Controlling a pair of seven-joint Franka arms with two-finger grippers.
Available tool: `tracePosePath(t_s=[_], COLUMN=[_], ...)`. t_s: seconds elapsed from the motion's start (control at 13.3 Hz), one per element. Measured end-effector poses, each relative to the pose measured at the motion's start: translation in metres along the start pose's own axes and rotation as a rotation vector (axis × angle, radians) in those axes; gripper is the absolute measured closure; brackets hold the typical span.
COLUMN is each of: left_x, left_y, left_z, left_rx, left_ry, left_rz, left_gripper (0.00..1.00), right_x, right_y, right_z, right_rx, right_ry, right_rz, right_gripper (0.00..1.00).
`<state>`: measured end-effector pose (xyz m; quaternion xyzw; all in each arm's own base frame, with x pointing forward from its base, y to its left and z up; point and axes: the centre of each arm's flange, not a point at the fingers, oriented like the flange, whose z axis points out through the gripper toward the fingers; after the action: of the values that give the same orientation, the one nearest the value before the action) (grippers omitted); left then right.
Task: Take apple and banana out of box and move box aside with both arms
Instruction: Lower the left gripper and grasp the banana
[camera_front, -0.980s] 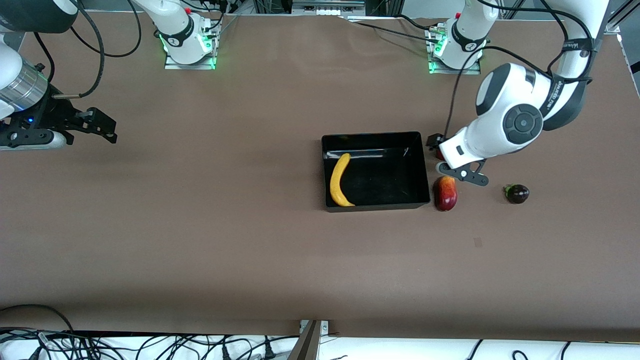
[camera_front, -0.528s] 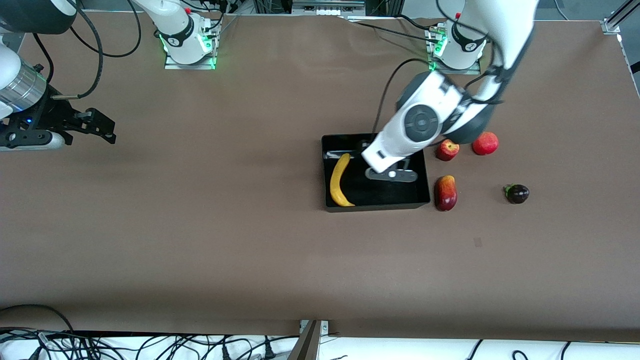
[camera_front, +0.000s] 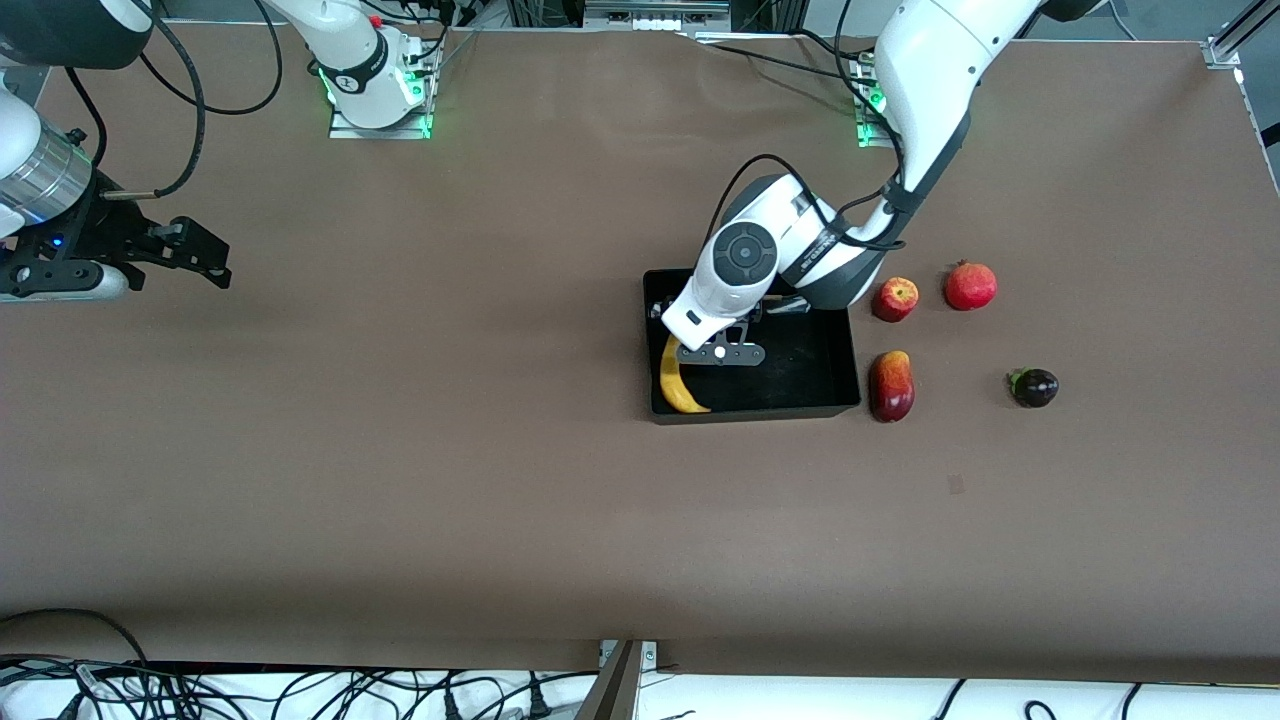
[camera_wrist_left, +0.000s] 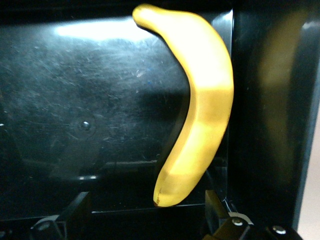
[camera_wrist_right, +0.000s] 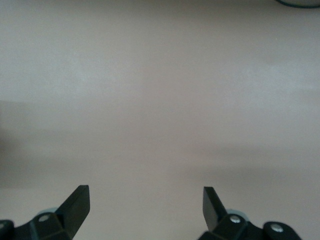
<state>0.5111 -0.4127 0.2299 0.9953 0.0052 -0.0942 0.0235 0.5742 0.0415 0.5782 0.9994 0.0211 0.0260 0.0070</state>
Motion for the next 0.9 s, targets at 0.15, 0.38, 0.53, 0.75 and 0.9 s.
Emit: tracePosePath(t_s=[0.15, 0.38, 0.53, 0.75, 0.9], left_x=[-0.005, -0.008, -0.008, -0.006, -0.007], left_y=[0.005, 0.012, 0.013, 0.013, 0.013], left_z=[0.013, 0.032, 0.037, 0.036, 0.040], left_rx=[0.008, 0.003, -0.002, -0.011, -0.010], left_ry=[-0.017, -0.029, -0.029, -0.019, -0.023], left_rz=[0.010, 0.021, 0.021, 0.021, 0.022], left_gripper=[0.00, 0.00, 0.00, 0.00, 0.01], right_x=[0.000, 0.000, 0.000, 0.000, 0.000], right_y=[0.000, 0.000, 0.000, 0.000, -0.002], right_z=[0.000, 0.000, 0.000, 0.000, 0.000], right_rx=[0.000, 0.000, 0.000, 0.000, 0.000], right_ry=[0.000, 0.002, 0.002, 0.002, 0.003], right_rz=[0.000, 0.000, 0.000, -0.001, -0.003], right_gripper=[0.00, 0.00, 0.00, 0.00, 0.00])
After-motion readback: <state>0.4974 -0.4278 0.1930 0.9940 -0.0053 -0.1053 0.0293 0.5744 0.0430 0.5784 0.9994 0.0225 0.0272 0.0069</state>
